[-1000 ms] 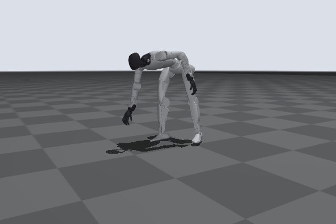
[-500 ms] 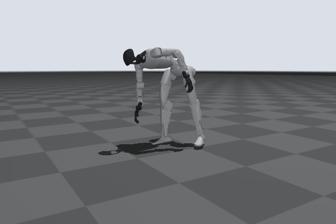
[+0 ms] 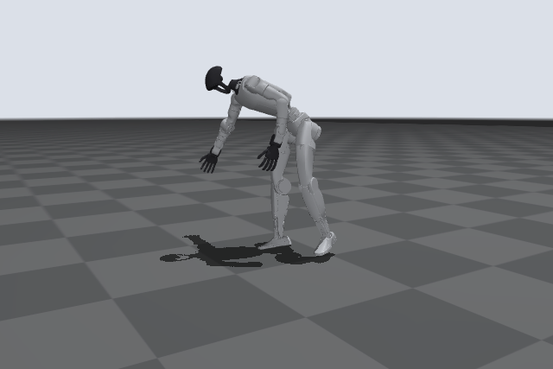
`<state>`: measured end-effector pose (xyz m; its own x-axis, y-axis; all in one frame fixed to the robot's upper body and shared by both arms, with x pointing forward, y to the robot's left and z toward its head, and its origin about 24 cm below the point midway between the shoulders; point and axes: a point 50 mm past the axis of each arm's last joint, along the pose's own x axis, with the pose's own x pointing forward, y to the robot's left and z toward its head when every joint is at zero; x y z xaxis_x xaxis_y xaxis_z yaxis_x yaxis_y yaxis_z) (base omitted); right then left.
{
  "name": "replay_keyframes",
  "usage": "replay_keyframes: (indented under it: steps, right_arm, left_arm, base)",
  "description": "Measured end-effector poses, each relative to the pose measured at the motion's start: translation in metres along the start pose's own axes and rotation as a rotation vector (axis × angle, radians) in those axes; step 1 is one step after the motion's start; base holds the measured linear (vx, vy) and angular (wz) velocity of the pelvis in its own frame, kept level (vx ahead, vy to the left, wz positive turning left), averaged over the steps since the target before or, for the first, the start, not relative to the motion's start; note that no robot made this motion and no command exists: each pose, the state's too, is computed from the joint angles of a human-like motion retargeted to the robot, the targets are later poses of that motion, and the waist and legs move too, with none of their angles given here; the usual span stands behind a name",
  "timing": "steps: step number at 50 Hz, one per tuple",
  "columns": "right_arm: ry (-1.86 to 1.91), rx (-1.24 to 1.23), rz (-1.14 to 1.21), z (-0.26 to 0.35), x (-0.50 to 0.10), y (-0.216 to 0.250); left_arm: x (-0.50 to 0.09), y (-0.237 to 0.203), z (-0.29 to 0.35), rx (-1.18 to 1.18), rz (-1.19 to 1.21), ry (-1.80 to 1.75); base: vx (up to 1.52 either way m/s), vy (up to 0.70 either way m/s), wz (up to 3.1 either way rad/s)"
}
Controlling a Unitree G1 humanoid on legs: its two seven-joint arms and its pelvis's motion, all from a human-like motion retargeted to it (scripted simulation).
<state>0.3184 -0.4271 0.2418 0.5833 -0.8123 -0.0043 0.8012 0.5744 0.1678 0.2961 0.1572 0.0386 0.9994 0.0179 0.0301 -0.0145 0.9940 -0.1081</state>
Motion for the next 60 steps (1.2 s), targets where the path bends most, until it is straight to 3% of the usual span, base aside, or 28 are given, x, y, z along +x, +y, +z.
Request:
replay_keyframes:
  steps: [2, 8, 15, 21, 27, 34, 39, 44, 50, 55, 60]
  right_arm:
    - [0.033, 0.266, -0.14, -0.021, -0.003, -0.001]
    - [0.112, -0.283, 0.063, -0.135, -0.044, 0.046]
    - [0.111, -0.604, 0.624, -0.228, -0.149, 0.129]
    - [-0.074, -0.732, 1.02, -0.245, -0.246, 0.192]
    - [-0.258, -0.489, 1.158, -0.204, -0.311, 0.236]
    - [-0.426, -0.181, 1.089, -0.138, -0.33, 0.254]
    - [-0.471, -0.098, 1.086, -0.107, -0.338, 0.266]
    - [-0.481, -0.073, 1.124, -0.093, -0.349, 0.276]
    - [-0.429, -0.063, 1.161, -0.102, -0.355, 0.277]
    - [-0.379, -0.1, 1.16, -0.122, -0.348, 0.269]
    - [-0.353, -0.114, 1.123, -0.134, -0.33, 0.257]
  left_arm:
    - [0.003, -0.004, -0.005, 0.095, 0.004, -0.006]
    - [0.034, -0.022, -0.011, 0.635, -0.116, -0.013]
    - [0.073, -0.029, 0.009, 1.127, -0.268, -0.052]
    - [0.098, 0.01, 0.06, 1.476, -0.183, -0.157]
    - [0.116, 0.065, 0.159, 1.784, 0.093, -0.273]
    - [0.106, 0.092, 0.303, 1.651, 0.619, -0.435]
    - [0.086, 0.108, 0.363, 1.398, 0.775, -0.4]
    - [0.096, 0.095, 0.352, 1.369, 0.632, -0.384]
    - [0.123, 0.042, 0.252, 1.527, 0.228, -0.462]
    - [0.115, -0.009, 0.186, 1.489, -0.079, -0.58]
    - [0.106, -0.036, 0.193, 1.478, -0.132, -0.736]
  base:
    - [0.2, 0.02, -0.43]
    - [0.02, 0.11, -0.64]
    - [-0.01, 0.24, -0.88]
    - [-0.08, 0.26, -1.12]
    - [-0.07, 0.39, -0.49]
    - [0.0, 0.34, -0.16]
    - [0.0, 0.1, 0.01]
    - [0.02, 0.01, 0.07]
    - [0.1, 0.0, 0.23]
    - [0.12, -0.02, 0.28]
    - [0.11, -0.03, 0.24]
